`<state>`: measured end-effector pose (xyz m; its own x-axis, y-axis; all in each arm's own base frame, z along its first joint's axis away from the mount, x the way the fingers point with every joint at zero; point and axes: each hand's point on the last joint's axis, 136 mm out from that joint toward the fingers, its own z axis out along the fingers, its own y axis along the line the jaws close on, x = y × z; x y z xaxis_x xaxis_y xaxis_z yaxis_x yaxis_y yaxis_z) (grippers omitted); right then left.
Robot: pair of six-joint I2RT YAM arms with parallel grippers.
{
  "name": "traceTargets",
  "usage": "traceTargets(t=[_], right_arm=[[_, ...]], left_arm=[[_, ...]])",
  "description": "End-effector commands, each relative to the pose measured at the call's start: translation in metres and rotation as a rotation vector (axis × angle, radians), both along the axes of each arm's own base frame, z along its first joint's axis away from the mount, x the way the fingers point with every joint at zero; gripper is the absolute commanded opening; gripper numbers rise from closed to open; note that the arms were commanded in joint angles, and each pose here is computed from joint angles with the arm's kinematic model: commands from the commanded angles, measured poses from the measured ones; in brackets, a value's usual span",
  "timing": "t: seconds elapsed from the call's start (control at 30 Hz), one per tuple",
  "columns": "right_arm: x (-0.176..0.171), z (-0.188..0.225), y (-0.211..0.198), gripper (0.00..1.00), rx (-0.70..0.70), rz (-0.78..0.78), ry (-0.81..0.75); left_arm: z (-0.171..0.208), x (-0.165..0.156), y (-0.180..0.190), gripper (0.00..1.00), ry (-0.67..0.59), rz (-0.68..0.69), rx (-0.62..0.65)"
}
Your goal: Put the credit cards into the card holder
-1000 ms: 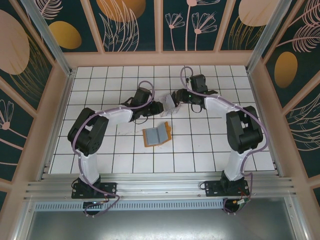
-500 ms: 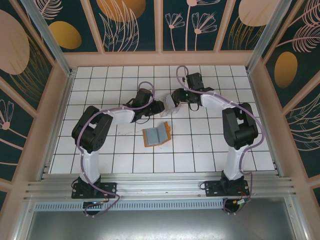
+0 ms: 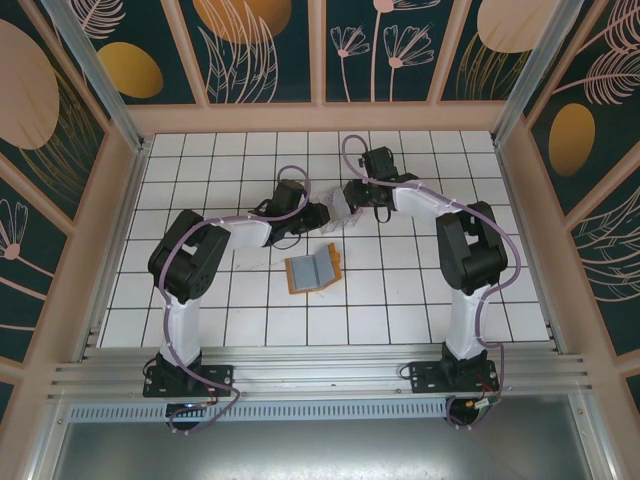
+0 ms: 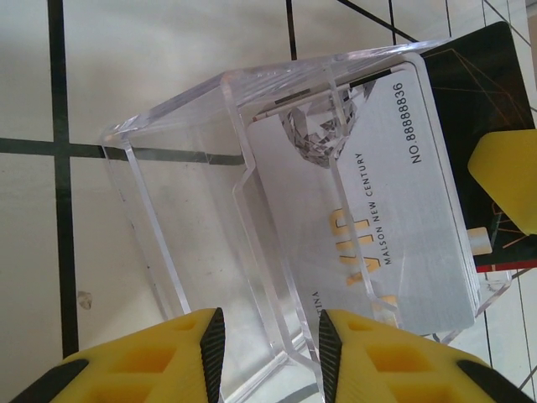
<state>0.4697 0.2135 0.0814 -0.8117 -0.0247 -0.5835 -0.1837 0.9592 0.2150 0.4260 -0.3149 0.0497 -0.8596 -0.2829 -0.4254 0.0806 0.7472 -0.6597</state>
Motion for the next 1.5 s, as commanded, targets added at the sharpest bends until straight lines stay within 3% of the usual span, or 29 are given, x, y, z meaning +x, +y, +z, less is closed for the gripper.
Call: traceTargets(t=[0.0, 0.57, 0.83, 1.1, 1.33, 1.47], right_arm=[[0.006, 0.019, -0.01, 0.49, -0.048, -0.027, -0.044], [0.004, 0.039, -0.002, 0.35, -0.045, 0.0, -0.086], [0.003, 0.037, 0.002, 0.14, -0.039, 0.017, -0.081], [0.003, 0.041, 0.004, 0.01, -0.042, 0.026, -0.087], [0.001, 0.048, 0.006, 0.0, -0.028, 0.039, -0.099], [-0.001, 0.045, 0.013, 0.04, 0.002, 0.062, -0.083]], left_arm=[[-0.016, -0.002, 0.002, 0.38, 0.024, 0.012, 0.013], [-0.016, -0.003, 0.001, 0.38, 0.029, 0.011, 0.012], [-0.014, -0.002, 0.001, 0.38, 0.025, 0.009, 0.009], [-0.013, -0.002, 0.0, 0.38, 0.025, 0.008, 0.007], [-0.012, -0.001, -0.001, 0.38, 0.025, 0.008, 0.003], [-0.012, -0.001, -0.001, 0.38, 0.027, 0.006, 0.001]])
